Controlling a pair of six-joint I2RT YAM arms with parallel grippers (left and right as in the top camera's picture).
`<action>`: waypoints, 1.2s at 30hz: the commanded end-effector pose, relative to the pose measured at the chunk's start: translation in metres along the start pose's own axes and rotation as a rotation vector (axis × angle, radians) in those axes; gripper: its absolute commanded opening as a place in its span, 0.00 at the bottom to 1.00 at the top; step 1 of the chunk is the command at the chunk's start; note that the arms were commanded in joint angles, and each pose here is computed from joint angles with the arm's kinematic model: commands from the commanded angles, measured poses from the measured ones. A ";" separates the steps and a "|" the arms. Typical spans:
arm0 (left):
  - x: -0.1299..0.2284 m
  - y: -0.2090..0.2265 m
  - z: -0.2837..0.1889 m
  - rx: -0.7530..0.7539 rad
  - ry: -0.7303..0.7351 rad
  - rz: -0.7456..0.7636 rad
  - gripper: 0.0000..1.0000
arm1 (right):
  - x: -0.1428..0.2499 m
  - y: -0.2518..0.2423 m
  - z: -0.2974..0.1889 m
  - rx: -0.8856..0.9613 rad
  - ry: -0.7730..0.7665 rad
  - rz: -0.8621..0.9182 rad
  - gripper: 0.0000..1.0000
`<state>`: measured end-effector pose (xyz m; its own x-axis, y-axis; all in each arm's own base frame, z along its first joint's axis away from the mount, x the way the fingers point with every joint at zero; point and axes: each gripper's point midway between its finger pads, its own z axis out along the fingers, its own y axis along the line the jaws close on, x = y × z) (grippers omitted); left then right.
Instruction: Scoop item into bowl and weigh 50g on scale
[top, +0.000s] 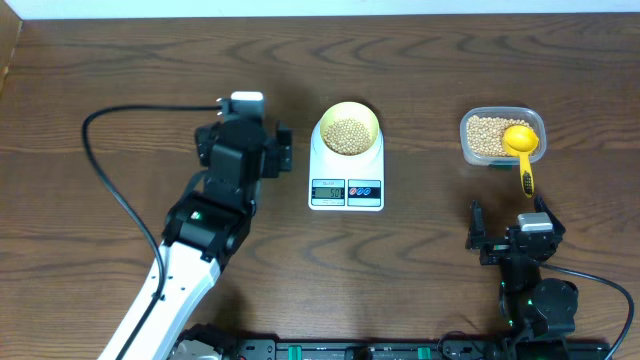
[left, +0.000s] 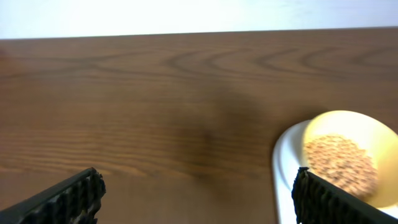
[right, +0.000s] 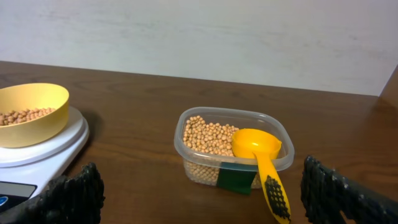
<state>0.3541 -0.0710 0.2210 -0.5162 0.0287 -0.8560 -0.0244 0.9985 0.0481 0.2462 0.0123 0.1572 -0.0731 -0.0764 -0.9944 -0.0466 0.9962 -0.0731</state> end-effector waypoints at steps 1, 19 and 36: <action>0.001 0.024 -0.004 -0.066 -0.041 -0.046 0.98 | 0.000 0.002 0.000 -0.010 -0.003 -0.012 0.99; 0.026 0.101 -0.075 -0.153 -0.175 -0.198 0.98 | 0.000 0.002 0.000 -0.010 -0.003 -0.013 0.99; 0.061 0.107 -0.098 -0.126 -0.310 -0.237 0.98 | 0.000 0.002 0.000 -0.010 -0.003 -0.013 0.99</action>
<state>0.2383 0.0349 0.2312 -0.2072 -0.1667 -0.9640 -0.2373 0.9645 -0.1158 0.2461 0.0123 0.1577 -0.0708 -0.0762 -0.9946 -0.0464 0.9962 -0.0730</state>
